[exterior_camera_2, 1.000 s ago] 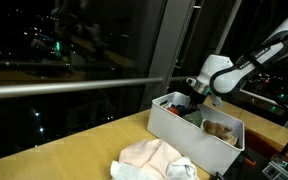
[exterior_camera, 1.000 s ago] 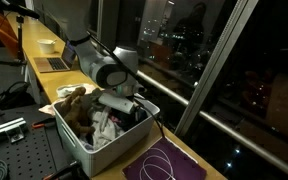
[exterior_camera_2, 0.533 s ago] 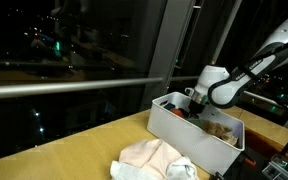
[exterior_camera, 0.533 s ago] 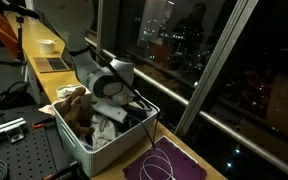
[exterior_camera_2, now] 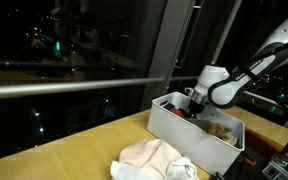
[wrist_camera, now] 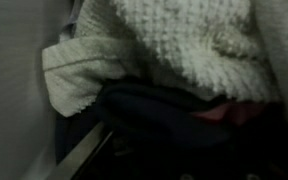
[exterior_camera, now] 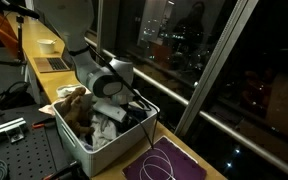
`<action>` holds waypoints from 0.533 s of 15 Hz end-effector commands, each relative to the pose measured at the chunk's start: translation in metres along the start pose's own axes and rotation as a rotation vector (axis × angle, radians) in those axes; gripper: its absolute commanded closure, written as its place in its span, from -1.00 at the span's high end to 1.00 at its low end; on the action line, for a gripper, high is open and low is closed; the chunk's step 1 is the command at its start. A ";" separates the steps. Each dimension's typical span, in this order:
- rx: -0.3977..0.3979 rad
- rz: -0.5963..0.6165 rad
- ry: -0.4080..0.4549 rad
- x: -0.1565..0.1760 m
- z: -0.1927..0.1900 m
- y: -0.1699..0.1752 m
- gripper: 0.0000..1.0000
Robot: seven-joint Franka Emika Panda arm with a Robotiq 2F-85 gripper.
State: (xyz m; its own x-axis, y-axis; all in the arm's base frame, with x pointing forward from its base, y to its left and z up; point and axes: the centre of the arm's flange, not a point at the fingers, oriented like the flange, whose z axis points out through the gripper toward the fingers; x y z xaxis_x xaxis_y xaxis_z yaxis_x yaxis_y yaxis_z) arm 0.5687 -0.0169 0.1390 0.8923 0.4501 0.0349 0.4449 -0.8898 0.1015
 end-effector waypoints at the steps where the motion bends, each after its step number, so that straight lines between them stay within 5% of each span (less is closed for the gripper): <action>1: 0.019 0.025 0.017 -0.011 -0.021 0.003 -0.57; 4: 0.044 0.048 0.036 -0.020 -0.041 0.013 -0.98; 8: 0.071 0.078 0.072 -0.028 -0.075 0.024 -0.91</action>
State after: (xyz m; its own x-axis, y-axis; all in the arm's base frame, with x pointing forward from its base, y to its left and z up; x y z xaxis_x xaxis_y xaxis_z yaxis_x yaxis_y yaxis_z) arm 0.5617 -0.0367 0.1781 0.9165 0.3885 0.0948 0.3845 -0.9213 0.0586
